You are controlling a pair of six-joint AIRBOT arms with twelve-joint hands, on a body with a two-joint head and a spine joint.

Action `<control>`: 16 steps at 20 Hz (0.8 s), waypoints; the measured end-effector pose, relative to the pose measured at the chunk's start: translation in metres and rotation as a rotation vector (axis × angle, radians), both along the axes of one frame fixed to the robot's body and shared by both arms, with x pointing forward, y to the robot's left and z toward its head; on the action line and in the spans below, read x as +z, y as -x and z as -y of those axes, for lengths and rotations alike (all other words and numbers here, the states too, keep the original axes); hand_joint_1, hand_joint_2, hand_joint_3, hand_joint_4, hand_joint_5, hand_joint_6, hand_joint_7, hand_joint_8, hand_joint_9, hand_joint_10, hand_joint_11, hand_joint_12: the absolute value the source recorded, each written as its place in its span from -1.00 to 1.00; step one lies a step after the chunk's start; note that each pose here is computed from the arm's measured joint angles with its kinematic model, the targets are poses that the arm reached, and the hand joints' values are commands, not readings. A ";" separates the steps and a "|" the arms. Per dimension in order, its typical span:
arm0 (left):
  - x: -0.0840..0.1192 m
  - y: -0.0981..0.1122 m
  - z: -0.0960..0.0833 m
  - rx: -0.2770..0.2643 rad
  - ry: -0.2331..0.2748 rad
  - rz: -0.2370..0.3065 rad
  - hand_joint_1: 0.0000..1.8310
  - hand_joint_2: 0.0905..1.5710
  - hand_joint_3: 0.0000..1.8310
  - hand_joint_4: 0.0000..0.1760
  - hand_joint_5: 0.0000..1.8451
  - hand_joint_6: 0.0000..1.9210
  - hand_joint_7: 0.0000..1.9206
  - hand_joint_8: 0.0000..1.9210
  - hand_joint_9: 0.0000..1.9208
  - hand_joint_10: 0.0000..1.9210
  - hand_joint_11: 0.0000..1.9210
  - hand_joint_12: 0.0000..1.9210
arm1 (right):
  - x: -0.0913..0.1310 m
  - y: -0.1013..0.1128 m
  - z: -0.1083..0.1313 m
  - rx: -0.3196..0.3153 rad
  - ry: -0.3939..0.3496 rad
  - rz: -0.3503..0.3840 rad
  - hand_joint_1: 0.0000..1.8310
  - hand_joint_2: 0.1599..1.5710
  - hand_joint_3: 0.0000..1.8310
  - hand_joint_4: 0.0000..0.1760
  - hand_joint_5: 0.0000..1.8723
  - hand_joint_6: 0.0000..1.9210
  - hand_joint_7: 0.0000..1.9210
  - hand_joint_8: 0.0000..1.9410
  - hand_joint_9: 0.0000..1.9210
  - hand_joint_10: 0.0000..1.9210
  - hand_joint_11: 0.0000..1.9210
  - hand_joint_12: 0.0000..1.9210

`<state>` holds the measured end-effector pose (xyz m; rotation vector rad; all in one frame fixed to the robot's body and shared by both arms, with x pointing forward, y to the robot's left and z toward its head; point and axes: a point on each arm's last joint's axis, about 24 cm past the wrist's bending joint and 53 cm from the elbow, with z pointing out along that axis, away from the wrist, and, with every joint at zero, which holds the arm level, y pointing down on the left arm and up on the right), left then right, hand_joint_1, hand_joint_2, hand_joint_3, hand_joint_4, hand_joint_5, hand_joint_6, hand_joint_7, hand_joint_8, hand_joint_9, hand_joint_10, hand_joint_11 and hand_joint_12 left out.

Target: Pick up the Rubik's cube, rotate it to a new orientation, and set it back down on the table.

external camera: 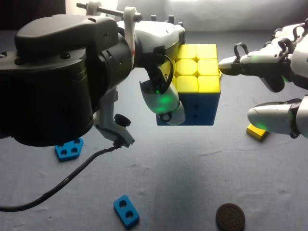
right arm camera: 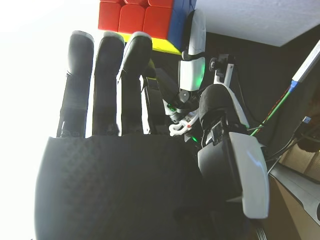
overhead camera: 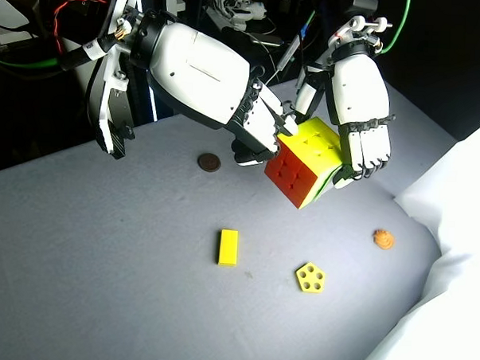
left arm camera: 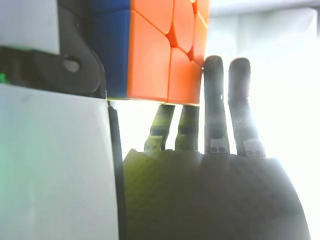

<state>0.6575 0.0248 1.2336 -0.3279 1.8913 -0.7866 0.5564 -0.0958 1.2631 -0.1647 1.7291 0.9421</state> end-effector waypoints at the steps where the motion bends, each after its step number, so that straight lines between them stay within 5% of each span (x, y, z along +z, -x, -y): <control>1: 0.000 0.000 0.000 0.000 0.000 0.000 0.27 0.32 -1.00 -1.00 -0.82 0.51 -0.95 0.70 -0.94 0.75 -0.98 0.83 | 0.000 0.000 -0.001 0.002 0.000 0.000 -0.93 0.67 -1.00 -1.00 -0.73 -1.00 -0.50 0.75 -0.52 1.00 -0.64 1.00; 16: 0.000 -0.002 -0.002 0.007 -0.002 0.001 0.26 0.33 -1.00 -1.00 -0.86 0.59 -0.95 0.69 -0.95 0.73 -1.00 0.82 | -0.012 0.005 -0.023 0.051 0.018 0.007 -0.86 0.67 -1.00 -1.00 -0.73 -0.99 -0.49 0.73 -0.53 1.00 -0.65 1.00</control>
